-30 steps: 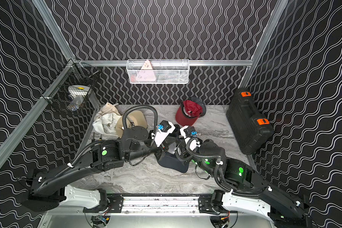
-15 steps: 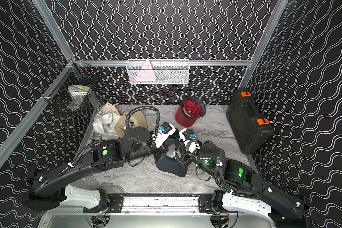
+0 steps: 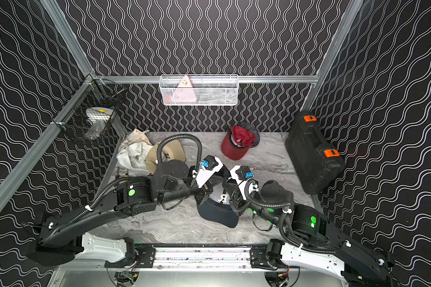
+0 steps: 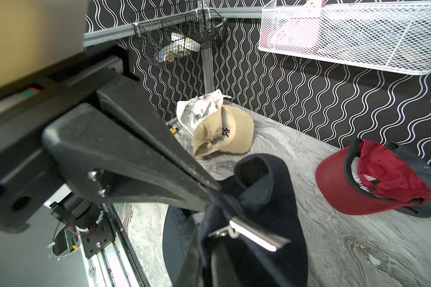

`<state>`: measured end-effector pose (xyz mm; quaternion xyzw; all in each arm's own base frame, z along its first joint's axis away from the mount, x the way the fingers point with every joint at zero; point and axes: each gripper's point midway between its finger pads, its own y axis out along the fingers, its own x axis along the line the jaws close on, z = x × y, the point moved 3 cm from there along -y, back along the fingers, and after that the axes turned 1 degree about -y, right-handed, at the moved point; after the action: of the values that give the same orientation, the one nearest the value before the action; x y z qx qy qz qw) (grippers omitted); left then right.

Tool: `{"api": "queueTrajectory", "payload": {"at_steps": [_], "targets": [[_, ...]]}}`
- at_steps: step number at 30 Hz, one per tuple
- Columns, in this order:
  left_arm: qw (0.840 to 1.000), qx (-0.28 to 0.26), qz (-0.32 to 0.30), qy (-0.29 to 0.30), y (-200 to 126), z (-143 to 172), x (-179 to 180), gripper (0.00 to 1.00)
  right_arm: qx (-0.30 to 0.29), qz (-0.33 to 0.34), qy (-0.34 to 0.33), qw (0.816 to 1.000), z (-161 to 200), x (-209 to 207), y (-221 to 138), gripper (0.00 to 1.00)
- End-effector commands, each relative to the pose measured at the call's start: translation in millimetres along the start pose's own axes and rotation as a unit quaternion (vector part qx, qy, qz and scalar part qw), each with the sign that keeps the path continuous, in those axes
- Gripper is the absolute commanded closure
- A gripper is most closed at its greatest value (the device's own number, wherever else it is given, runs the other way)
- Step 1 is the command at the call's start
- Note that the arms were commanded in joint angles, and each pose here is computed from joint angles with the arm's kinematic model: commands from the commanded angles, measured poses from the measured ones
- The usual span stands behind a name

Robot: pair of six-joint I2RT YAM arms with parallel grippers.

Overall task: Open the adjustable buckle of the baseball cap
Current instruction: Open the adjustable buckle on the baseball cap.

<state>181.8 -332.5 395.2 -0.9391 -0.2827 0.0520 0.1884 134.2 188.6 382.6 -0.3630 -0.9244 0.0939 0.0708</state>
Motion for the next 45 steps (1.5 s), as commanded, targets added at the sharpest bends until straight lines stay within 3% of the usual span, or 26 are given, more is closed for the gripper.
{"api": "queueTrajectory", "payload": {"at_steps": [1,6,13,18,21,30,45], "targets": [[0.988,0.113,-0.099,0.025,-13.9,49.3,32.7,1.0,-0.062,0.087,0.035,0.994,-23.1,-29.9,-20.3,0.92],[0.989,0.11,-0.098,0.027,-16.2,48.8,32.6,1.0,-0.067,0.075,0.048,0.994,-20.2,-29.8,-28.2,0.91],[0.987,0.113,-0.106,0.032,-17.5,50.4,35.6,1.0,-0.021,-0.033,0.062,0.997,-20.6,0.8,-32.7,0.92],[0.988,0.11,-0.108,0.031,-20.0,49.6,36.3,1.0,-0.008,-0.049,0.072,0.996,-23.4,4.5,-38.6,0.92],[0.987,0.109,-0.11,0.032,-21.6,49.1,37.1,1.0,-0.019,-0.033,0.079,0.996,-27.7,-1.8,-44.5,0.92],[0.987,0.105,-0.12,0.033,-28.3,49.9,41.4,1.0,-0.004,0.105,0.072,0.992,-20.0,-39.0,-42.4,0.94],[0.985,0.108,-0.132,0.027,-35.2,56.4,49.4,1.0,-0.038,0.179,0.078,0.98,-20.8,-64.6,-61.6,0.95]]}}
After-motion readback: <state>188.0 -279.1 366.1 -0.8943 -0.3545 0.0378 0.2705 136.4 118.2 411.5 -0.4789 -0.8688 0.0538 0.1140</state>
